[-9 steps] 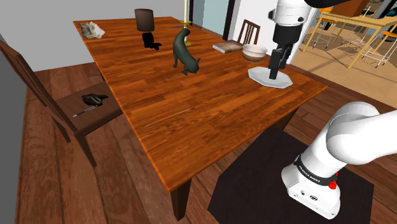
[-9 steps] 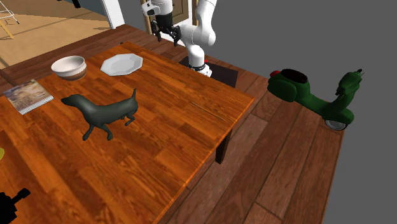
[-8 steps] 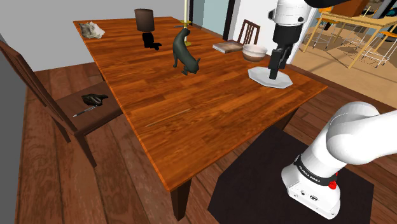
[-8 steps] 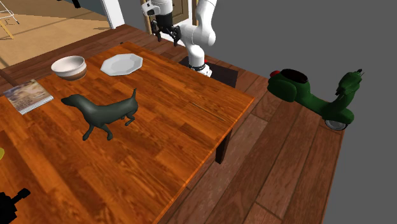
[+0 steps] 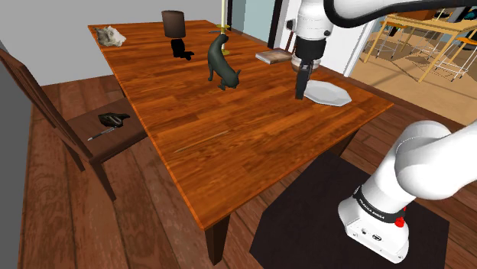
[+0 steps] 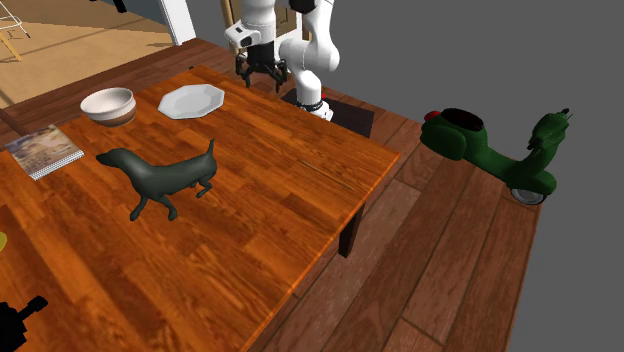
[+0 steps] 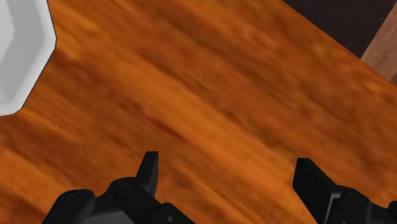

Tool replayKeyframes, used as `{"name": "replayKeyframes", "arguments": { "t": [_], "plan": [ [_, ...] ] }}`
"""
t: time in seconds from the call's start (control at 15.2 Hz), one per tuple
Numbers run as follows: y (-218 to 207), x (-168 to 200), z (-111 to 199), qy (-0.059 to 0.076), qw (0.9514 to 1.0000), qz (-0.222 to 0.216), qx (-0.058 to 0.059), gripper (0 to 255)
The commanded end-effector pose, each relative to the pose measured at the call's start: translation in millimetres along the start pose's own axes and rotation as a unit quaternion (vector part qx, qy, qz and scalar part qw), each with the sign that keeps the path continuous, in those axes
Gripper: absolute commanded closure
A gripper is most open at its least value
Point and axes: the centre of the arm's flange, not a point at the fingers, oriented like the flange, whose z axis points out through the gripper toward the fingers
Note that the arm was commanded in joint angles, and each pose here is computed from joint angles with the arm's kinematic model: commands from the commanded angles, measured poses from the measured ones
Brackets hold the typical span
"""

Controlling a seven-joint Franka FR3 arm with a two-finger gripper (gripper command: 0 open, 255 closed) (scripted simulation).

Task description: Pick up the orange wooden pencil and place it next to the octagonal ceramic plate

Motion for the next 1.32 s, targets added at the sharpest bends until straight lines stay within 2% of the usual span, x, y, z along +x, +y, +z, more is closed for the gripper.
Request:
{"name": "replayKeyframes", "arguments": {
  "t": [0.0, 0.26, 0.4, 0.59, 0.73, 0.92, 1.06, 1.25],
  "plan": [
    [-11, 22, 5, 0.011, 0.9990, -0.043, -0.008, 0],
    [-38, 61, 12, 0.031, 0.9914, -0.125, -0.023, 0],
    [-54, 79, 15, 0.041, 0.9848, -0.166, -0.031, 0],
    [-81, 104, 20, 0.056, 0.9715, -0.226, -0.042, 0],
    [-100, 118, 23, 0.066, 0.9604, -0.266, -0.049, 0],
    [-131, 137, 28, 0.081, 0.9403, -0.325, -0.060, 0],
    [-153, 147, 31, 0.090, 0.9247, -0.364, -0.067, 0],
    [-187, 160, 36, 0.104, 0.8981, -0.420, -0.078, 0]
  ]
}}
